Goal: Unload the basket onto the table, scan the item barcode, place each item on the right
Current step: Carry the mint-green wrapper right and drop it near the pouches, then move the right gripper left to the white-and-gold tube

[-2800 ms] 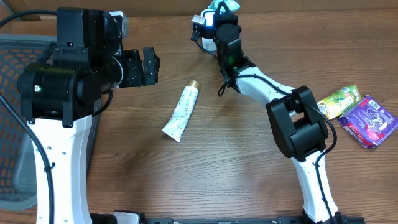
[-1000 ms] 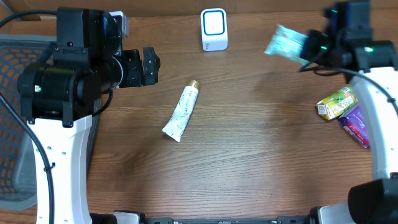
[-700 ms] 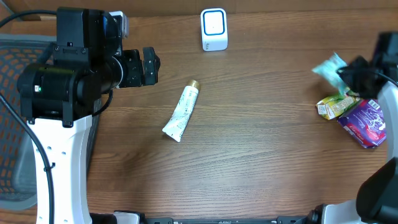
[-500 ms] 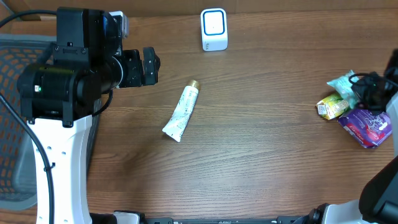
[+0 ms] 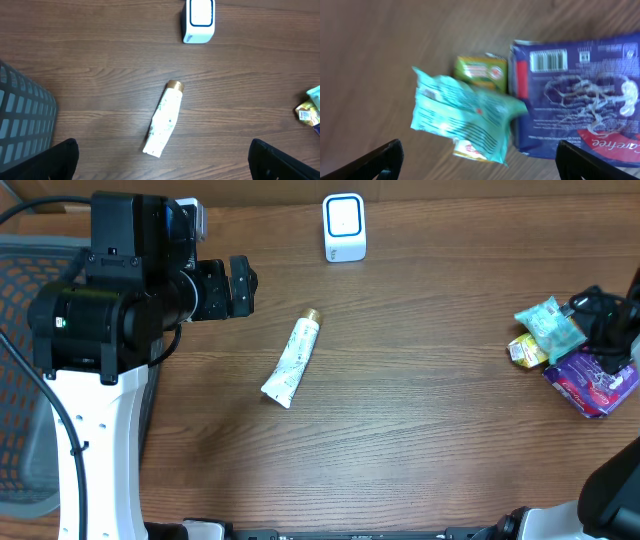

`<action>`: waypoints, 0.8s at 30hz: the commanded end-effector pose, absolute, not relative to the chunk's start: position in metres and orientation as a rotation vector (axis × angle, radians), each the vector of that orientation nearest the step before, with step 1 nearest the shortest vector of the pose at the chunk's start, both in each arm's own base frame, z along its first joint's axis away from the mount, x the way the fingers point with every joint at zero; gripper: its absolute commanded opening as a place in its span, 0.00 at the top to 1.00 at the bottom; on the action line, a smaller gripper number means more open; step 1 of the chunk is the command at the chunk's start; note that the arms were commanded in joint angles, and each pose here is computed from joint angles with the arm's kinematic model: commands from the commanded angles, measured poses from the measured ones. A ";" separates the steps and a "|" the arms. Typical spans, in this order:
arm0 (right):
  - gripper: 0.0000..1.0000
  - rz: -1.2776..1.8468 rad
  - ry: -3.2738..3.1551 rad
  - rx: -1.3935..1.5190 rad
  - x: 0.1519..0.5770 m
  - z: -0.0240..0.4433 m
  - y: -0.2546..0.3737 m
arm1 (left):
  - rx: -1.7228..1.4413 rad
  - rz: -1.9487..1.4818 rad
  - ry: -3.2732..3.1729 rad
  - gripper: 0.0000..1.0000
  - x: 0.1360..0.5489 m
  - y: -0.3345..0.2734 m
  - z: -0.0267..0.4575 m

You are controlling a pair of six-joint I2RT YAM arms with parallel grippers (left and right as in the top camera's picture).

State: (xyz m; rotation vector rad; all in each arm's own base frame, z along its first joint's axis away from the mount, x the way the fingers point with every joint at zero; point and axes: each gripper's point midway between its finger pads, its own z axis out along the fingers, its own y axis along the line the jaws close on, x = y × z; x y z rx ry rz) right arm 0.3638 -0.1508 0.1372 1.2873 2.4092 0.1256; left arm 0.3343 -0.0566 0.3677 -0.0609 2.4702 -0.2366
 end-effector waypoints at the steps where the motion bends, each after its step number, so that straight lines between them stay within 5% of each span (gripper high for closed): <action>1: 0.03 0.206 2.354 1.139 0.386 0.187 -0.143 | -0.038 -0.225 2.466 0.00 0.336 -0.057 0.369; 11: 0.00 0.711 2.447 0.596 0.426 0.223 0.006 | -0.038 -0.225 2.466 0.00 0.336 -0.057 0.369; 24: 0.00 0.870 2.698 0.306 0.421 0.146 0.198 | -0.038 -0.225 2.466 0.01 0.336 -0.057 0.369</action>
